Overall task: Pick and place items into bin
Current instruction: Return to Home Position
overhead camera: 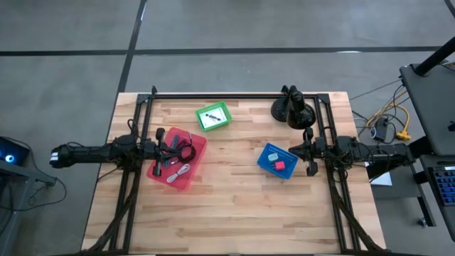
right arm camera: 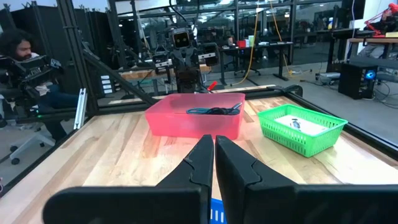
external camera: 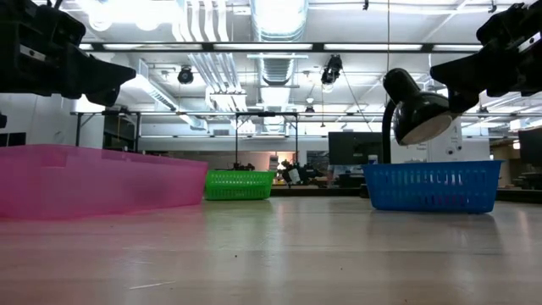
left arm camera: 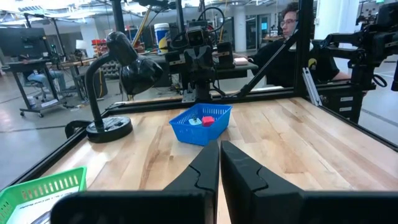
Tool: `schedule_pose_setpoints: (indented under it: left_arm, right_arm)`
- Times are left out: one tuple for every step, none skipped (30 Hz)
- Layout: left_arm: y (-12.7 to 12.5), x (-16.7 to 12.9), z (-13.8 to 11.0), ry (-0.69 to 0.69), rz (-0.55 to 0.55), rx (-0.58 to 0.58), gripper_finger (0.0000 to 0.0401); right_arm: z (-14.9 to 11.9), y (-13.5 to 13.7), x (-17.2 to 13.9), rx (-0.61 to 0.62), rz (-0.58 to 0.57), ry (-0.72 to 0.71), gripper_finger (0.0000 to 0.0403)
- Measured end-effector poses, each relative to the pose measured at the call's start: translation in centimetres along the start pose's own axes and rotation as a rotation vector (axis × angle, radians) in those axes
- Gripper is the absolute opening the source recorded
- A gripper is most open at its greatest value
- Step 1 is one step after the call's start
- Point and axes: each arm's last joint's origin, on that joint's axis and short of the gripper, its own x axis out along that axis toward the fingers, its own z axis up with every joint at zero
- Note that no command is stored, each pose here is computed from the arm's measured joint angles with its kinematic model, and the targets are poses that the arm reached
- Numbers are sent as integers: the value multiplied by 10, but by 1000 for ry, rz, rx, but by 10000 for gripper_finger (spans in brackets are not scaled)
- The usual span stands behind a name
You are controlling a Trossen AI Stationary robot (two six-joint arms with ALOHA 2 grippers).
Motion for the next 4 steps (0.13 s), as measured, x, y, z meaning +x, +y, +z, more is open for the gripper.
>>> schedule_pose_setpoints:
  left_arm:
    - [0, 0, 0, 1, 0, 0, 0]
    - [0, 0, 0, 1, 0, 0, 0]
    - [0, 0, 0, 0, 0, 0, 0]
    - [0, 0, 0, 0, 0, 0, 0]
  right_arm:
    - [0, 0, 0, 0, 0, 0, 9]
    - [0, 0, 0, 0, 0, 0, 9]
    - [0, 0, 0, 0, 0, 0, 9]
    - [0, 0, 0, 0, 0, 0, 9]
